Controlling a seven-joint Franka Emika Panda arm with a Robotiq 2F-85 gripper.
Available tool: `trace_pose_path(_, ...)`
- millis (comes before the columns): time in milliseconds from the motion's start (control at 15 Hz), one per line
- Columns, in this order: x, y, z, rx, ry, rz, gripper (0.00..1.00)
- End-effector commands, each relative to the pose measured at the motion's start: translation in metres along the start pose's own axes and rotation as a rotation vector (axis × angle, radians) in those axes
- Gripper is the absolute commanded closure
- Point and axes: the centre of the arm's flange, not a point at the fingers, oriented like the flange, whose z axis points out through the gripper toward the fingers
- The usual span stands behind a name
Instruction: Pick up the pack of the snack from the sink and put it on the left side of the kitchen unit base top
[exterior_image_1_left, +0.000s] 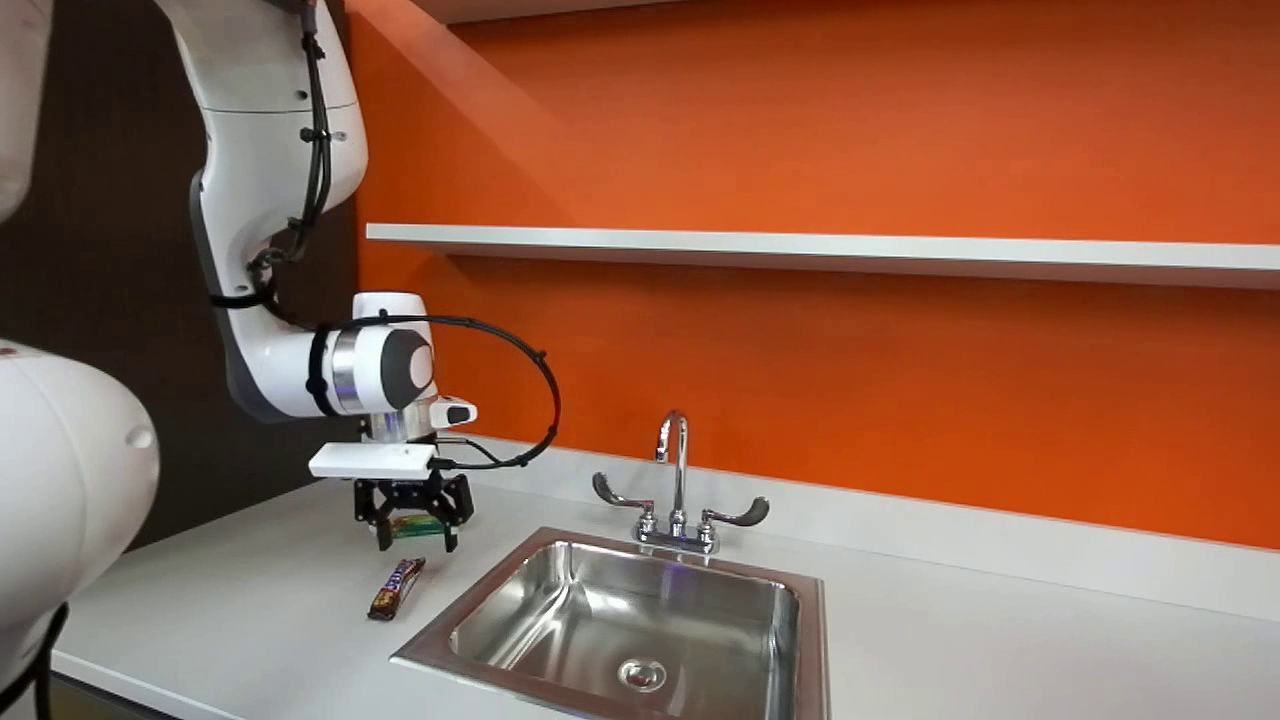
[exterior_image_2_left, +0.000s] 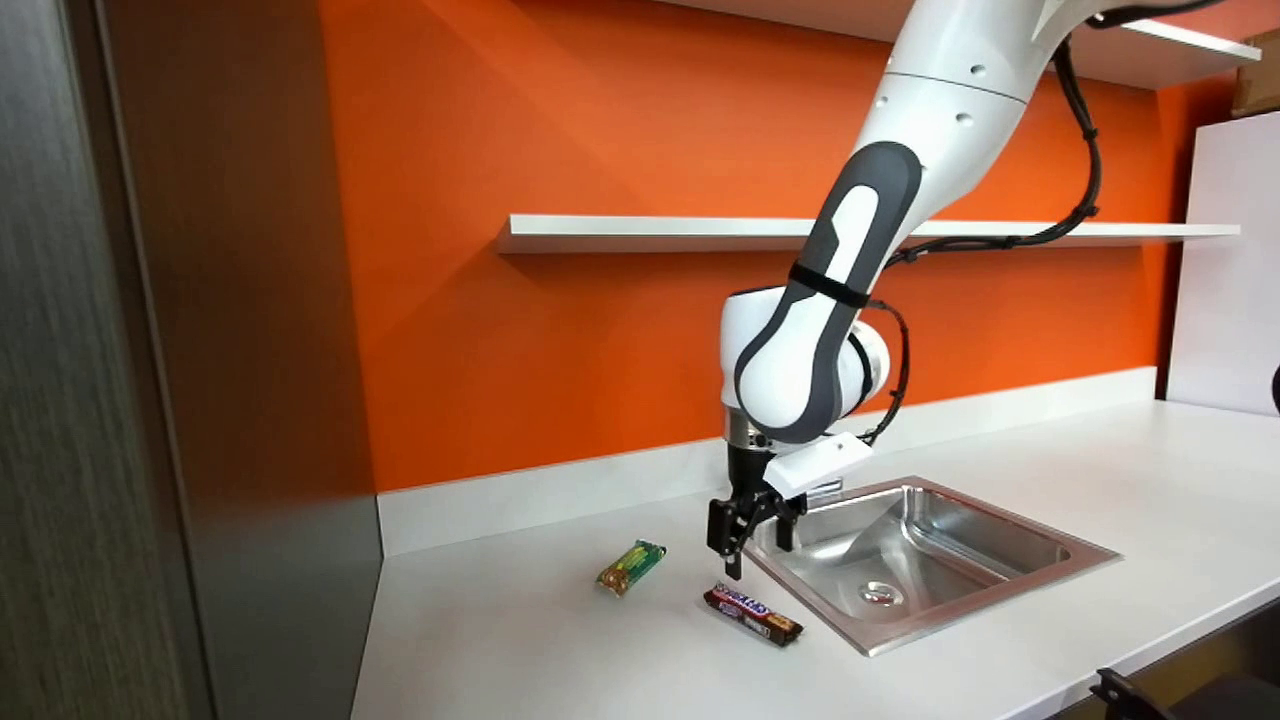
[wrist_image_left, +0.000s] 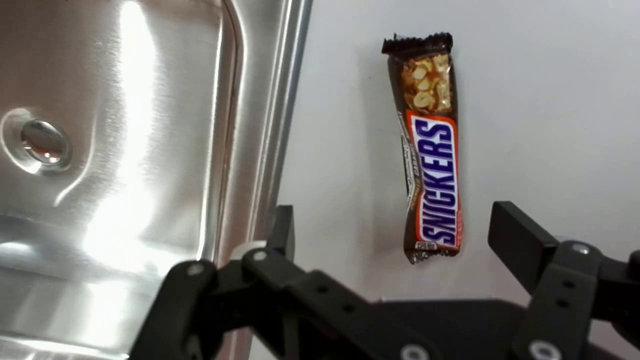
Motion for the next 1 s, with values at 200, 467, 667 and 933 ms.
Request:
trace_pose_path(200,-0.046,0.022,-0.02,0.058,0.077,0.204,0.0)
trace_pose_path(467,-0.058,0.029,-0.02,0.112,0.047,0.308,0.0)
trace_pose_path(667,-0.061,0.029,-0.02,0.137,0.018,0.341,0.0)
trace_pose_path(933,-0.065,0.03,-0.021,0.17,-0.053,0.312,0.0)
